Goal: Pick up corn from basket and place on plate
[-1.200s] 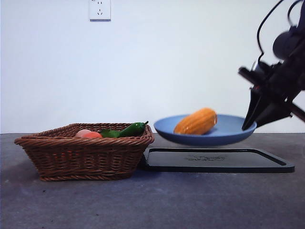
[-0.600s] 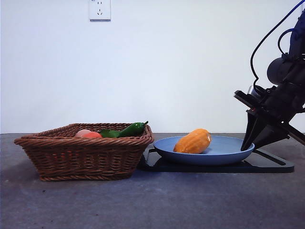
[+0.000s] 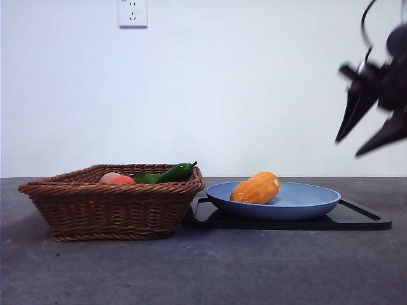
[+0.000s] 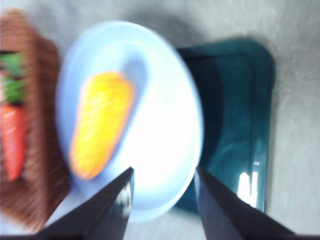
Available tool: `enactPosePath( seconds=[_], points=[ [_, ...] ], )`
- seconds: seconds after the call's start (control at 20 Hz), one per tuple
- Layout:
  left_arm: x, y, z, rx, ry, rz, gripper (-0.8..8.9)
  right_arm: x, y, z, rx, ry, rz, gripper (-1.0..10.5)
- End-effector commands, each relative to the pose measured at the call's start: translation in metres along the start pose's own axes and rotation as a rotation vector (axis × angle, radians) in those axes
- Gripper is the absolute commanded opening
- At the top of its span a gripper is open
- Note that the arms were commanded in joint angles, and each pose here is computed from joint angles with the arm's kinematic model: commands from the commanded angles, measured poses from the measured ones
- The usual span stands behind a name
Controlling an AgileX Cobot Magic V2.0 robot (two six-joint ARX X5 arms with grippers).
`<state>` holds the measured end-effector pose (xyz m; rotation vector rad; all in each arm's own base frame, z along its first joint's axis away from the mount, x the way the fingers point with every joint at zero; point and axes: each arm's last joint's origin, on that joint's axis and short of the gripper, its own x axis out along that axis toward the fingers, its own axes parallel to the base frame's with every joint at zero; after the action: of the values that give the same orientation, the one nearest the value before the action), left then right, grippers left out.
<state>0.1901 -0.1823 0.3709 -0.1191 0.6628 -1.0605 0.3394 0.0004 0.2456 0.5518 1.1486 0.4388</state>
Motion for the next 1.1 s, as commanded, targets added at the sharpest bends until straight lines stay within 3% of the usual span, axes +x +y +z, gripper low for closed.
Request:
enactPosePath(
  seconds=[0.05, 0.3, 0.5, 0.8, 0.9, 1.1],
  points=[
    [-0.002, -0.002, 0.006, 0.024, -0.016, -0.005, 3.39, -0.031, 0.028, -0.010, -0.137, -0.034, 0.014, 2.0],
    [-0.006, 0.007, 0.005, 0.012, -0.005, 0.031, 3.38, -0.091, 0.089, -0.061, -0.338, -0.090, 0.057, 2.0],
    [-0.008, 0.013, 0.003, 0.008, 0.019, 0.081, 3.38, -0.110, 0.119, -0.109, -0.468, -0.068, 0.079, 2.0],
    [-0.009, 0.015, 0.000, 0.020, 0.049, 0.118, 3.20, -0.093, 0.112, -0.161, -0.526, -0.055, 0.028, 1.8],
    [-0.008, 0.016, -0.002, 0.018, 0.059, 0.121, 2.46, -0.083, 0.103, -0.169, -0.506, -0.059, 0.036, 1.4],
    [-0.007, 0.017, -0.006, 0.029, 0.105, 0.129, 0.07, -0.065, 0.088, -0.177, -0.485, -0.043, 0.029, 0.0]
  ],
)
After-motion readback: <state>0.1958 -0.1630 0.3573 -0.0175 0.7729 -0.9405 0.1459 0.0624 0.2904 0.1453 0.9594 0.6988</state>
